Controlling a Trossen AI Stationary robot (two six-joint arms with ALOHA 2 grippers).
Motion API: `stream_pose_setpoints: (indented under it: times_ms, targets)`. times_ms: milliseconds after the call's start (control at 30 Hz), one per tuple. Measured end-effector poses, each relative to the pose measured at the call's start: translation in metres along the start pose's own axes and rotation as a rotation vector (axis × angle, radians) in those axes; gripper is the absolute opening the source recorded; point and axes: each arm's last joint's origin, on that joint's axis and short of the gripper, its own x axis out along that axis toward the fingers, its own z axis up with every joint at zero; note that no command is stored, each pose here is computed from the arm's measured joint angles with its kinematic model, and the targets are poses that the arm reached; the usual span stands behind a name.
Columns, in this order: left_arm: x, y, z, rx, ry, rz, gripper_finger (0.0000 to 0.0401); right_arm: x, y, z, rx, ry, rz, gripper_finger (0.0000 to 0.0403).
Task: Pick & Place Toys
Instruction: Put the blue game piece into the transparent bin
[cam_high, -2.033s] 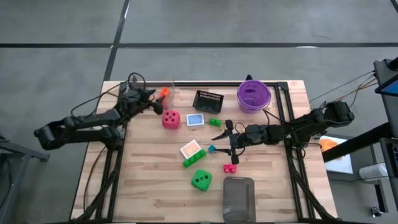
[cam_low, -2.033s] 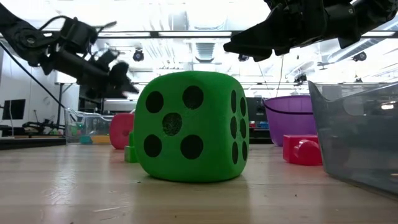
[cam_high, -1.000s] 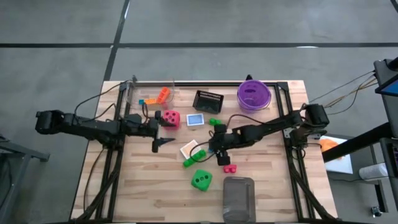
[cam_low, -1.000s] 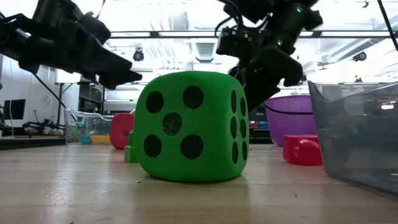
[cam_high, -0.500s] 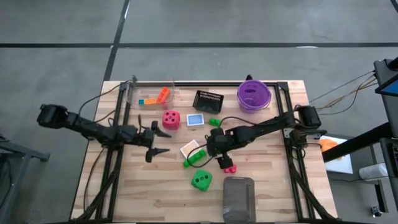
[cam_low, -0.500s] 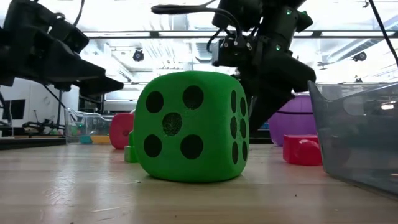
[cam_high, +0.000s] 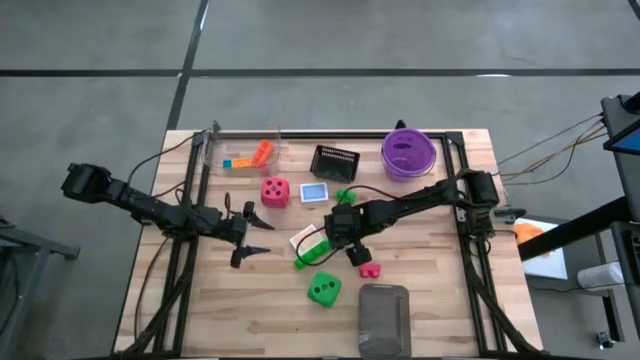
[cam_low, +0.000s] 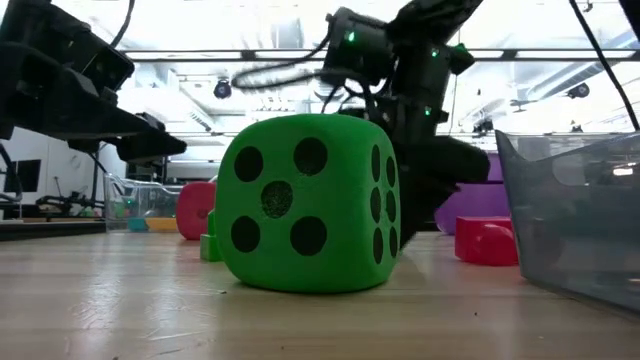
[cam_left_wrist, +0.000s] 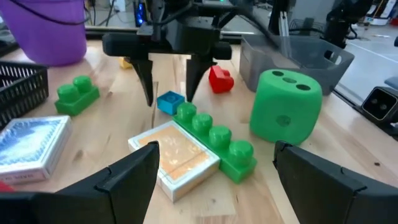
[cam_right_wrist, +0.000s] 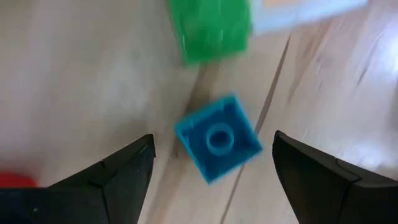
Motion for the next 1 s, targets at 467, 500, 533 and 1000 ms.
stream_pose_setpoints:
  times_ms: [467, 500, 533, 1000]
  targets:
    - [0.000, 0.001, -0.006, -0.051, 0.066, 0.008, 0.0316, 0.004, -0.004, 0.000, -0.028, 0.018, 0.048, 0.0226]
    - [0.000, 0.001, -0.007, -0.056, 0.070, 0.009, 0.0316, 0.004, -0.004, 0.000, -0.033, 0.017, 0.048, 0.0215]
    - [0.000, 0.001, -0.007, -0.063, 0.072, 0.014, 0.0316, 0.004, -0.004, 0.000, -0.037, 0.014, 0.047, 0.0205]
    - [0.011, -0.016, 0.018, 0.014, 0.292, 0.178, 0.0316, 0.004, -0.006, 0.003, -0.058, -0.017, 0.018, 0.0204]
